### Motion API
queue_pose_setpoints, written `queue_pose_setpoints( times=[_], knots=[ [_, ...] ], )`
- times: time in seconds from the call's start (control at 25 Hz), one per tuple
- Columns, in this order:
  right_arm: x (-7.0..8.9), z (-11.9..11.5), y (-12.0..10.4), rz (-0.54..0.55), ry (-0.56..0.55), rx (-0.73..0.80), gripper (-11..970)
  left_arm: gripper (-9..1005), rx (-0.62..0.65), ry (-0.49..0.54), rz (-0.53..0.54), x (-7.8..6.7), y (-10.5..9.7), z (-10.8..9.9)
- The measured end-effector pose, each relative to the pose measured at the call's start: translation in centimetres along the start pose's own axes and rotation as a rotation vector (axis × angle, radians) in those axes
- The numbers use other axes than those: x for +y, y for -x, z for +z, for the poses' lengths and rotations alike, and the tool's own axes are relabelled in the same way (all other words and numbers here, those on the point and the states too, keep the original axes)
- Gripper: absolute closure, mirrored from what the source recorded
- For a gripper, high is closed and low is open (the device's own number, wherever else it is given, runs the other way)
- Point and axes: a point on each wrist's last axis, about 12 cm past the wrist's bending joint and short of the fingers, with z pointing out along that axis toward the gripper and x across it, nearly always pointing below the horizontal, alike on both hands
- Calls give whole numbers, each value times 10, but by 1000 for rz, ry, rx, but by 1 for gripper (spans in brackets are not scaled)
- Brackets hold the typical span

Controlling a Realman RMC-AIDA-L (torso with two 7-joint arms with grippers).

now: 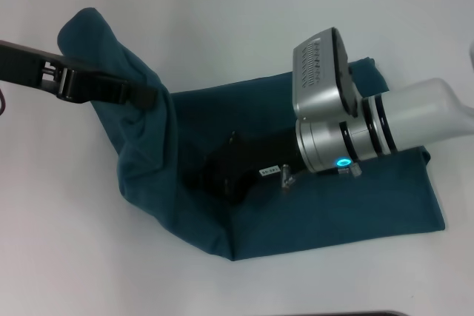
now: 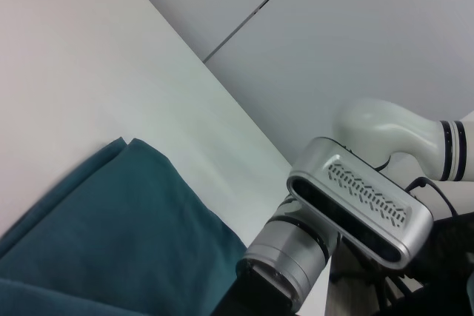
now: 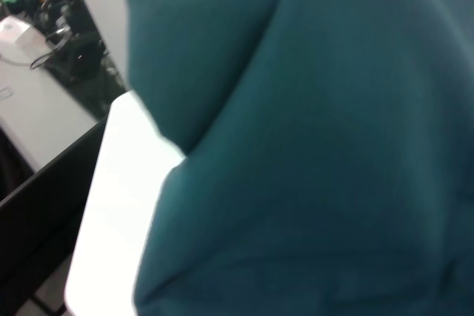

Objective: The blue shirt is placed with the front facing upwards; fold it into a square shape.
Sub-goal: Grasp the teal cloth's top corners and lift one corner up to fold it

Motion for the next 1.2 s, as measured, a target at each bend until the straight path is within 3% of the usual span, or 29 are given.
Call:
queue_pose_setpoints(
  times=[0.6,1.2],
  knots=[
    [7,19,18,-58,68,49,955,966,-4,6,13,0,3,2],
    [3,33,42,-94,55,59,959,966,-6,-4,69,-4,21,4]
  ],
)
